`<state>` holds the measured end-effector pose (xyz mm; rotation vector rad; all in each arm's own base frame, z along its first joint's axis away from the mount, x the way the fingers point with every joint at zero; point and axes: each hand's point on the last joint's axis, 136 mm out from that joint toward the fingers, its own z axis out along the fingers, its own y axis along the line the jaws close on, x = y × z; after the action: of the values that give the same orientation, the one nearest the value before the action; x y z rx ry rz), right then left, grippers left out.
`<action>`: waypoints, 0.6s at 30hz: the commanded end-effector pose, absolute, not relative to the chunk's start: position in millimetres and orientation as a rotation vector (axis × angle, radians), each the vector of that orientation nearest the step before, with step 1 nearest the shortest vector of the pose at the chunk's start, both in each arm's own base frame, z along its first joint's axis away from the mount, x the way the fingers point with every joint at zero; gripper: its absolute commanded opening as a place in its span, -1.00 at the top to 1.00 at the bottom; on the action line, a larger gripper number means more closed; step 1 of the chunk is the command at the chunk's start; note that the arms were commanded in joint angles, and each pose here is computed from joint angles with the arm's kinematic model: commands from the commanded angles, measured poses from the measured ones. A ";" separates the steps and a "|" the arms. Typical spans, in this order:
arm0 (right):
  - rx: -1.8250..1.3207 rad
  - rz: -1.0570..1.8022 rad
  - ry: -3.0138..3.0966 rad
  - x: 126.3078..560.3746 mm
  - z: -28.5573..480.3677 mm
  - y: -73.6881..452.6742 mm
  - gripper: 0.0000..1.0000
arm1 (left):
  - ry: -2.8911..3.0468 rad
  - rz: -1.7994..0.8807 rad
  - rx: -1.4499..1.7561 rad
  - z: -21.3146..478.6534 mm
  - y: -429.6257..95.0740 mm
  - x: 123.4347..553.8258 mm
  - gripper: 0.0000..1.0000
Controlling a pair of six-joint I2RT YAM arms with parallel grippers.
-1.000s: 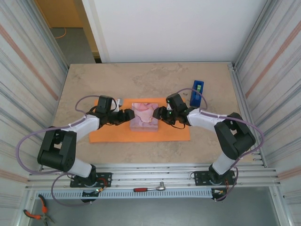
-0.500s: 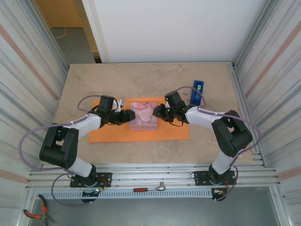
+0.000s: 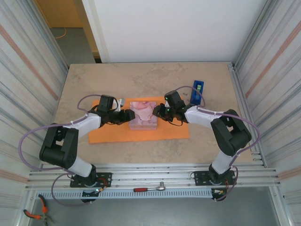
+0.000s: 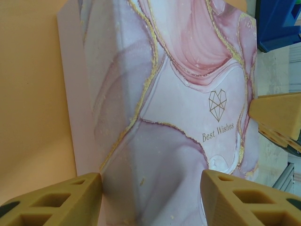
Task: Wrap the gift box in paper
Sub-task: Rotate the gift box with the wrapping paper.
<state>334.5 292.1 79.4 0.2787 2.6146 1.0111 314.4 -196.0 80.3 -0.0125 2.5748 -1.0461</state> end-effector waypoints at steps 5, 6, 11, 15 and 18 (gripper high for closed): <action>0.284 1.056 2.607 340.2 79.4 301.2 0.38 | 2.521 -1.085 0.057 96.0 -204.1 320.1 -0.14; 0.284 1.060 2.605 340.7 79.8 301.9 0.38 | 2.518 -1.088 0.058 96.5 -204.4 320.4 -0.12; 0.278 1.090 2.584 344.5 86.9 306.5 0.52 | 2.518 -1.095 0.062 95.3 -204.8 320.1 0.00; 0.259 1.109 2.557 347.1 97.5 309.6 0.59 | 2.512 -1.099 0.068 96.6 -205.4 320.9 0.03; 0.249 1.109 2.546 349.0 102.4 310.3 0.60 | 2.515 -1.098 0.063 95.6 -204.7 321.0 0.04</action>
<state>346.4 293.9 86.0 0.2875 2.5754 1.0309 316.7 -190.8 78.1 -0.0263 2.5781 -1.0173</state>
